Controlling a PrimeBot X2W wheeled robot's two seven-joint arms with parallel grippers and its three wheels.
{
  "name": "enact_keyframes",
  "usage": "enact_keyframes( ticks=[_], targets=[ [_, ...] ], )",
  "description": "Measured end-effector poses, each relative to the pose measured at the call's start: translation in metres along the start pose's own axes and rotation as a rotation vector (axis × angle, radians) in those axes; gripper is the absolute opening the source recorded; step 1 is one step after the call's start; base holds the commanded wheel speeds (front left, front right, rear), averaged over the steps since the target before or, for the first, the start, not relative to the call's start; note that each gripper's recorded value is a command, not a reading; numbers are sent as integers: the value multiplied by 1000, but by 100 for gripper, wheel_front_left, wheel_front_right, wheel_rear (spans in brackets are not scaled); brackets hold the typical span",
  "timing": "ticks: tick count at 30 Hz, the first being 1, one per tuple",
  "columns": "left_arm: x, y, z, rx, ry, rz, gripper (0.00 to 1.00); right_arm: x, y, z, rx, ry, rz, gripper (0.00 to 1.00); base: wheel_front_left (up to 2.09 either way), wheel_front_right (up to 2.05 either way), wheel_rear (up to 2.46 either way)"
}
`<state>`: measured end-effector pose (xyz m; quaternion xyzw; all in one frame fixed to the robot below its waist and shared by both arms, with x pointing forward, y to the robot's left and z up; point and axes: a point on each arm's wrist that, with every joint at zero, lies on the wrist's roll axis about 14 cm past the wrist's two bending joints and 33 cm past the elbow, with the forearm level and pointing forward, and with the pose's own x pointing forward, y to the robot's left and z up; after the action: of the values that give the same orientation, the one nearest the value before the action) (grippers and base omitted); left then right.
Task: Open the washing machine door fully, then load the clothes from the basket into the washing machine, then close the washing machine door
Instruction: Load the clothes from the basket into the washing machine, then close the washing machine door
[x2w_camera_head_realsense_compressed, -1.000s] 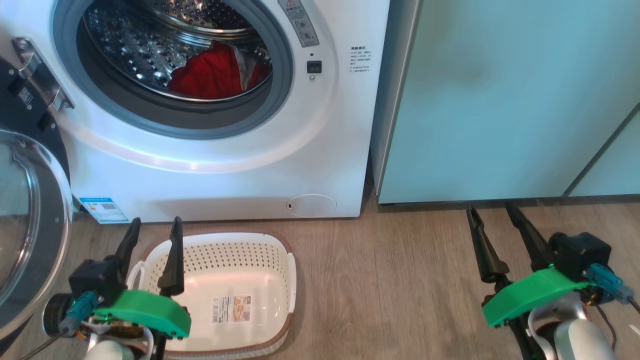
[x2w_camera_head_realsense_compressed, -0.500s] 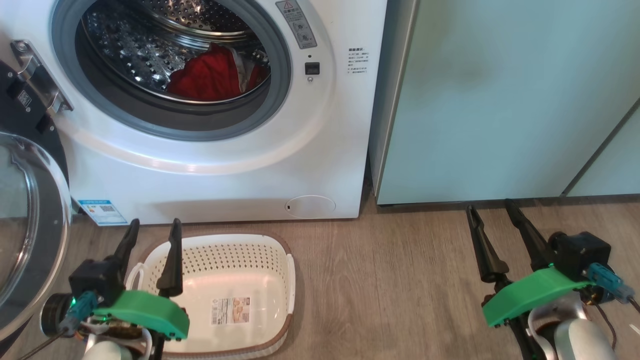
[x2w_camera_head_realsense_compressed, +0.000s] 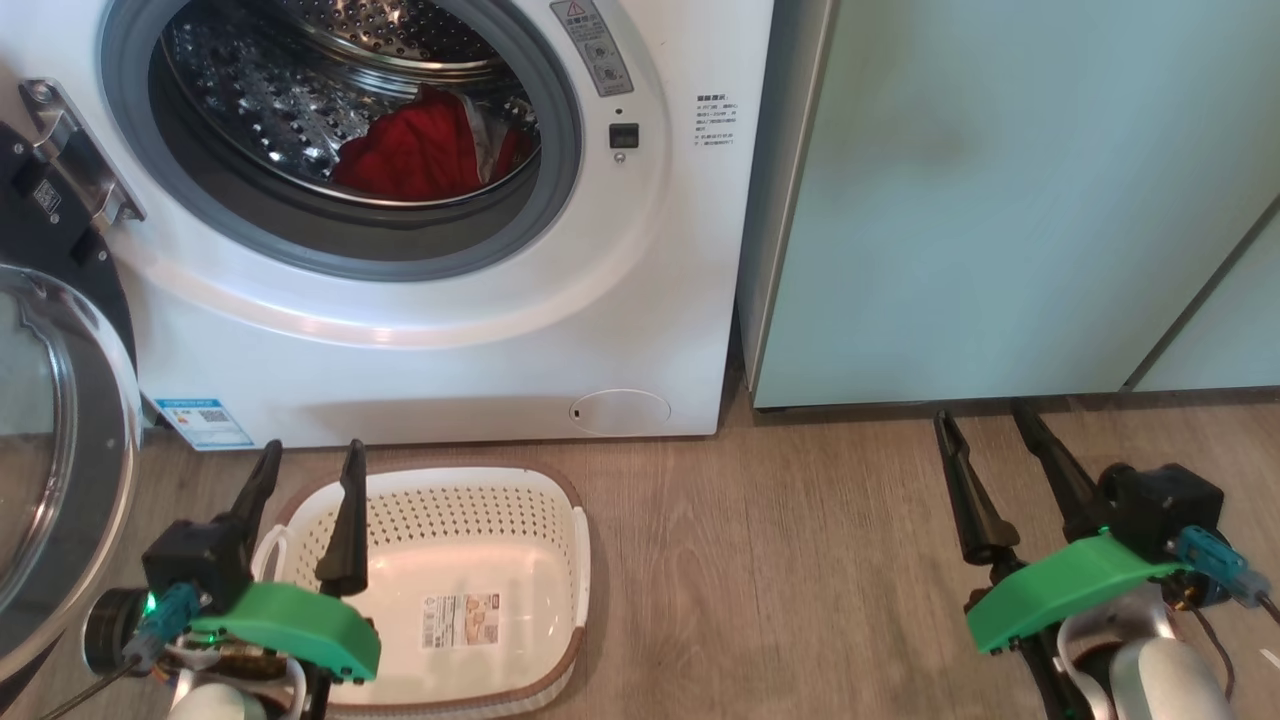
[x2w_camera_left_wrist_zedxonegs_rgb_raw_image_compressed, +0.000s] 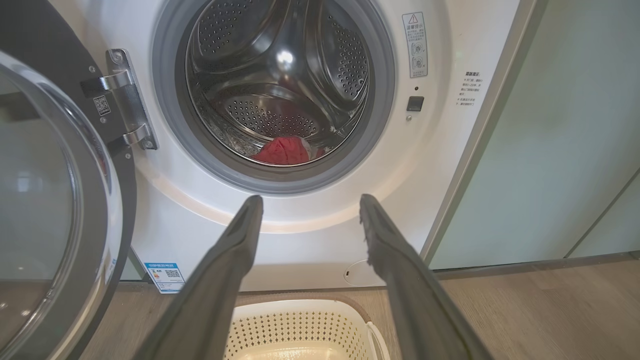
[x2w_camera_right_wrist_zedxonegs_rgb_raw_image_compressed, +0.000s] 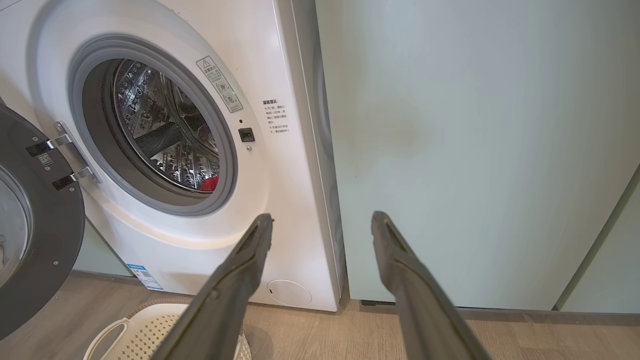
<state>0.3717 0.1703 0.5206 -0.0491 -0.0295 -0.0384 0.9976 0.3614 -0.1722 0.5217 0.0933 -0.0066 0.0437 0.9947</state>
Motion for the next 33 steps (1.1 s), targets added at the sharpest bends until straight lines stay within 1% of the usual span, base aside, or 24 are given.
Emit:
enact_keyframes(
  ticks=[8,12,17,26,33],
  targets=[
    [0,1,-2,5,8,5,100,0,-1,0,0,1,-3,100,0,0,0],
    [0,1,-4,6,12,4,100,0,-2,0,0,0,-5,100,-71,71,0],
    [0,0,-4,9,13,1,100,0,-2,0,0,-2,-5,100,-132,132,0],
    [-2,0,-4,10,12,0,100,0,-1,1,5,-5,-4,100,-185,185,0],
    [-3,0,-4,8,14,-3,100,-2,-2,-1,8,-1,-6,100,-97,97,0]
  ],
)
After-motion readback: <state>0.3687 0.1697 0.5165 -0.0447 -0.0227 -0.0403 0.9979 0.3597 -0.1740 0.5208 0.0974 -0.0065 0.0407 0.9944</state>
